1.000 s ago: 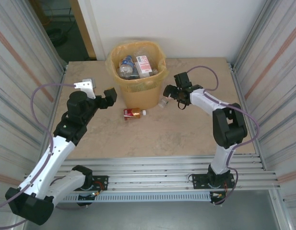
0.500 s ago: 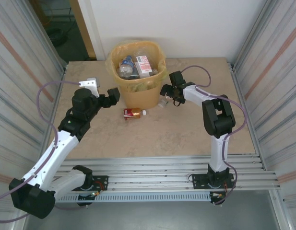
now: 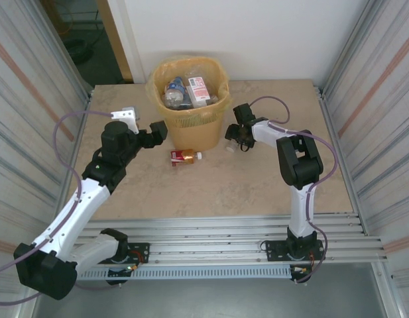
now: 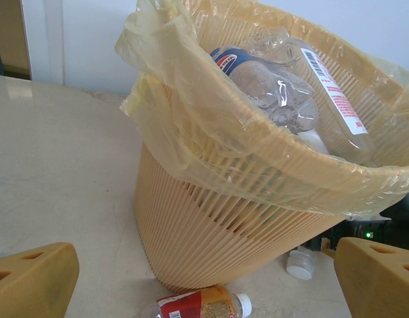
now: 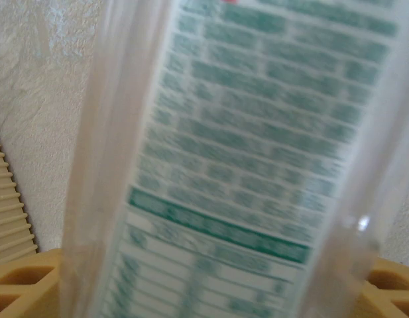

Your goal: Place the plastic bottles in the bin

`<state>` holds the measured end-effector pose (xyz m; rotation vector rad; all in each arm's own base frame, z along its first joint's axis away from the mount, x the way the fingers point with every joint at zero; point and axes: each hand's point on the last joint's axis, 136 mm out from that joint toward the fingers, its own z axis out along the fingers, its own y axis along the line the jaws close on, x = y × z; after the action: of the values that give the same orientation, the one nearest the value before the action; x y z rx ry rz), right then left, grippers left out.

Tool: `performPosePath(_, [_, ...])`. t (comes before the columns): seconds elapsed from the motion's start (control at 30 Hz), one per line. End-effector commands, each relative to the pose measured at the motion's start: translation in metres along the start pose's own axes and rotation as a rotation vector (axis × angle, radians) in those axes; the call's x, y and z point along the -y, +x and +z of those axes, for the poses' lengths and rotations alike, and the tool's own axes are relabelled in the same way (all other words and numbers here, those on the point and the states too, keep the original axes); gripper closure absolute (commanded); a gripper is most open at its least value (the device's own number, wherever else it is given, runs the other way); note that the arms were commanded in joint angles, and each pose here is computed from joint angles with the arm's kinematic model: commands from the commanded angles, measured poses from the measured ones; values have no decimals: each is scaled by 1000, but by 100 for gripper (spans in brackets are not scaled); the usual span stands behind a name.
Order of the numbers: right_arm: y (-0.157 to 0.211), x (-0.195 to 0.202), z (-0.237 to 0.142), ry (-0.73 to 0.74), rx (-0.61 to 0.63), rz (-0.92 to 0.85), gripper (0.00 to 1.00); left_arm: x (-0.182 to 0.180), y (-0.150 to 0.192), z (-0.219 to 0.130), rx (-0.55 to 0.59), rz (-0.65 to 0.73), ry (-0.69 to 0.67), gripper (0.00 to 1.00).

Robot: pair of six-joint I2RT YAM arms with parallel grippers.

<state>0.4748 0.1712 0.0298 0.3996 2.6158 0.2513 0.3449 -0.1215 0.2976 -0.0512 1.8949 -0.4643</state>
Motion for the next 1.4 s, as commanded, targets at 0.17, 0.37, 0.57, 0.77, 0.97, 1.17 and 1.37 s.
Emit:
performPosePath(0.17, [23, 22, 3, 53, -51, -31, 44, 2, -6, 2, 22, -20, 15, 1])
performPosePath(0.37, [27, 27, -6, 54, -36, -36, 55, 3, -7, 2, 24, -22, 19, 1])
performPosePath(0.57, [25, 26, -29, 65, 20, -79, 61, 5, -8, 2, 26, -30, 29, 1])
performPosePath(0.77, [23, 20, -65, 70, 109, -128, 65, 7, -10, 1, 30, -37, 42, 1])
performPosePath(0.97, [19, 16, -107, 65, 211, -155, 67, 12, -10, 0, 27, -46, 66, 1])
performPosePath(1.17, [15, 8, -158, 13, 332, -190, 67, 26, -13, 0, 26, -70, 143, 1])
performPosePath(1.37, [12, -5, -220, -82, 484, -254, 67, 63, -20, 0, 21, -66, 275, 1])
